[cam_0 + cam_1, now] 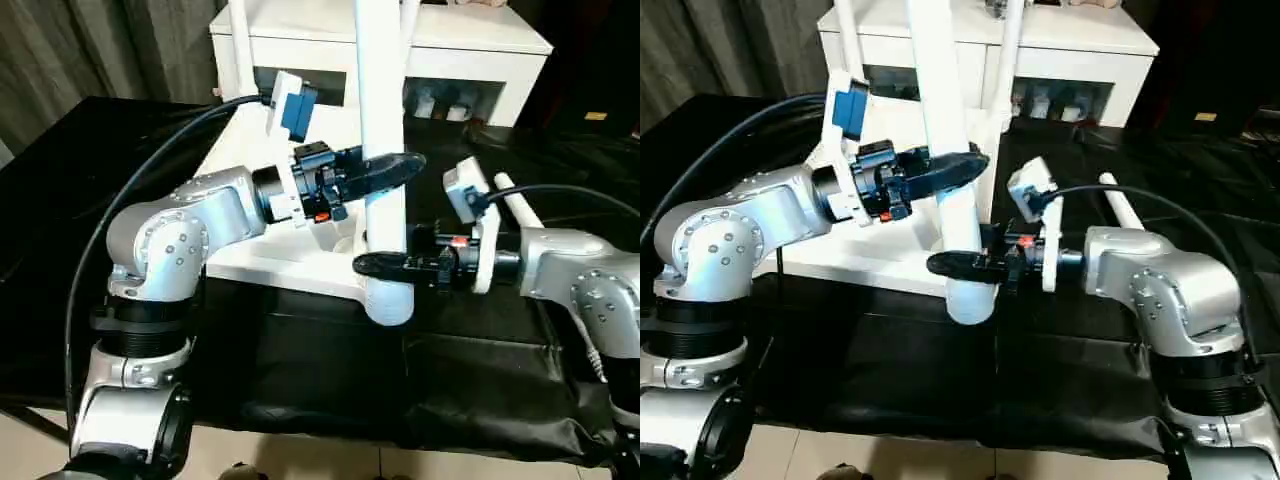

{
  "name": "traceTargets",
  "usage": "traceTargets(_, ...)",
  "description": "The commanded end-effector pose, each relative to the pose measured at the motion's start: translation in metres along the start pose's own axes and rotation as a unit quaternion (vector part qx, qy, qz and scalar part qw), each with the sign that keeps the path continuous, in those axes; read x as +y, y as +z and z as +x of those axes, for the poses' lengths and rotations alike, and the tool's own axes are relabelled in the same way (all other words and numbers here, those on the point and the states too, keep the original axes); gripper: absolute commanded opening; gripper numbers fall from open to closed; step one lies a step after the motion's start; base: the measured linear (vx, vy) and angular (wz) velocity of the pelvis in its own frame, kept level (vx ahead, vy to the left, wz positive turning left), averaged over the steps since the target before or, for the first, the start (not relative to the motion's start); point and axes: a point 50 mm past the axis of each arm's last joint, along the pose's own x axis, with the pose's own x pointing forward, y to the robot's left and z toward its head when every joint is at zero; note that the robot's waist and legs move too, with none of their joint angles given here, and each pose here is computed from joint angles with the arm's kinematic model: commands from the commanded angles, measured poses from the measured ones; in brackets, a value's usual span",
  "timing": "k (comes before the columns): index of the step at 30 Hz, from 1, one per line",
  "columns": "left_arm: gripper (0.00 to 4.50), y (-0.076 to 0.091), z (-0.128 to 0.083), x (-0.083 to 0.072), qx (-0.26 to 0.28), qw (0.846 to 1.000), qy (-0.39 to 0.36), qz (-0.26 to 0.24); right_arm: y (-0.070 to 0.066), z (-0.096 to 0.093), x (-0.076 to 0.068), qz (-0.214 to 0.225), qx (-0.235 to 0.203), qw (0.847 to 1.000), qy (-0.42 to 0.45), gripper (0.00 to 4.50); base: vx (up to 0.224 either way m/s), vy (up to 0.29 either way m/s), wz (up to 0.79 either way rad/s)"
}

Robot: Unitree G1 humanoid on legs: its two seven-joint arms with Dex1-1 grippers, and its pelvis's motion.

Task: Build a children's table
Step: Pick table leg

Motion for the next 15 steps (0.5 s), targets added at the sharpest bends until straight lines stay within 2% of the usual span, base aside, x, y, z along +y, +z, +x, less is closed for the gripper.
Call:
traceTargets(1, 1.85, 0.004, 0.001, -0.002, -0.002, 1.000, -0.011, 0.011, 0.001, -0.001, -0.003, -0.001, -0.005, 1.000, -0.013, 2.48, 0.000, 0.000, 0.00)
traceTargets(3, 1.85, 0.004, 0.001, -0.002, -0.001, 1.000, -0.011, 0.011, 0.001, 0.000, -0.003, -0.003, -0.008, 1.000, -0.018, 2.21, 0.000, 0.000, 0.00)
traceTargets(6, 1.85, 0.003, 0.001, -0.002, -0.002, 1.000, -0.012, 0.010, 0.002, 0.001, -0.005, -0.012, -0.013, 0.999, -0.040, 2.05, 0.000, 0.000, 0.00)
traceTargets(8, 1.85, 0.003, 0.001, 0.000, 0.000, 1.000, 0.005, 0.019, 0.002, 0.004, -0.010, -0.056, -0.013, 0.994, -0.093, 1.95, 0.000, 0.000, 0.00)
traceTargets(10, 2.40, 0.001, 0.002, 0.001, 0.005, 1.000, 0.021, 0.018, 0.005, 0.007, -0.014, -0.072, -0.026, 0.988, -0.132, 1.93, 0.000, 0.000, 0.00)
traceTargets(13, 2.64, 0.000, 0.004, 0.006, 0.004, 0.999, 0.050, 0.003, 0.006, 0.011, -0.016, -0.087, -0.031, 0.982, -0.164, 1.90, 0.000, 0.000, 0.00)
traceTargets(15, 2.83, -0.005, 0.009, 0.012, 0.008, 0.994, 0.103, 0.027, 0.005, 0.021, -0.017, -0.110, -0.031, 0.973, -0.200, 1.90, 0.000, 0.000, 0.00)
